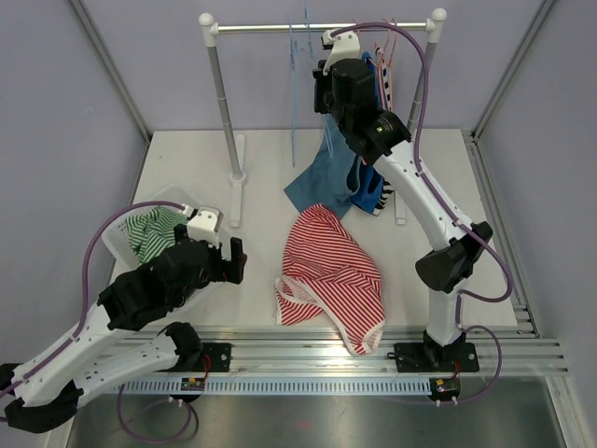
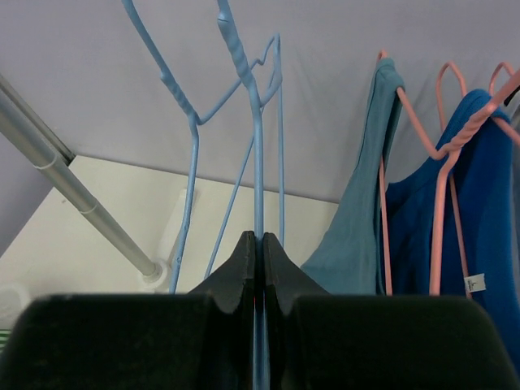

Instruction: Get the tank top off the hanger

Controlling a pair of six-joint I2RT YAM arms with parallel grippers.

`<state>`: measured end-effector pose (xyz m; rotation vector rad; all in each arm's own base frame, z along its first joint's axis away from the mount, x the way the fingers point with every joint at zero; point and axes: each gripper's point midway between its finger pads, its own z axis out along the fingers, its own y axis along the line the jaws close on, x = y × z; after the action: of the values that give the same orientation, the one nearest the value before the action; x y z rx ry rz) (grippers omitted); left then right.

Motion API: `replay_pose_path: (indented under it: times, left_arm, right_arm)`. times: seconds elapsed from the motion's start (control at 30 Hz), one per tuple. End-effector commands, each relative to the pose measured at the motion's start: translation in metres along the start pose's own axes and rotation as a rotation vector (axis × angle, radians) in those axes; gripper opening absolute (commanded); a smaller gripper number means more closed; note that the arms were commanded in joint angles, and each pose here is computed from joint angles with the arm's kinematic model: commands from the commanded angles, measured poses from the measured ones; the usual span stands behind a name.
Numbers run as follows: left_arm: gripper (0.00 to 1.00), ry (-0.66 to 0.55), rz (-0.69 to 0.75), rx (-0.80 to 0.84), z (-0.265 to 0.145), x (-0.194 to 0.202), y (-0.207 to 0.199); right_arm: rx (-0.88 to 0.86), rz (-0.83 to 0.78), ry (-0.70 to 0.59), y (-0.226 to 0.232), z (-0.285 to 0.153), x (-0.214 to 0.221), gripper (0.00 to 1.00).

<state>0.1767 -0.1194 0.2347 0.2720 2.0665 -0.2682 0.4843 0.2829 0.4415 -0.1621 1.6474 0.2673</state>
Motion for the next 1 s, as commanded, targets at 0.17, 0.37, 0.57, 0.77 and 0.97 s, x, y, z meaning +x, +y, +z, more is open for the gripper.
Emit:
replay_pose_path:
  times: [0.17,0.37,0.57,0.77,0.97]
  left_arm:
    - [0.99,-0.011,0.003,0.020,0.007,-0.005,-0.008]
    - [0.99,0.005,-0.036,0.046,0.006,-0.012,-0.018]
    - [0.99,0.004,-0.127,0.150,0.021,-0.028,-0.056]
    - [0.99,0.061,-0.113,0.270,0.062,-0.022,-0.111]
    - [0.99,0.191,-0.023,0.331,0.114,0.014,-0.178]
  right_arm:
    - [-0.036,0.071,-0.025,0.009,-0.007,-0.003,0.00]
    - [-0.088,0.089,-0.032,0.013,-0.023,-0.014,0.41]
    - [-0.090,0.106,-0.132,-0.003,-0.072,-0.060,0.65]
    - [-0.105,0.096,-0.180,-0.025,-0.141,-0.086,1.00]
    - [-0.173,0.154,-0.205,-0.054,-0.241,-0.058,0.99]
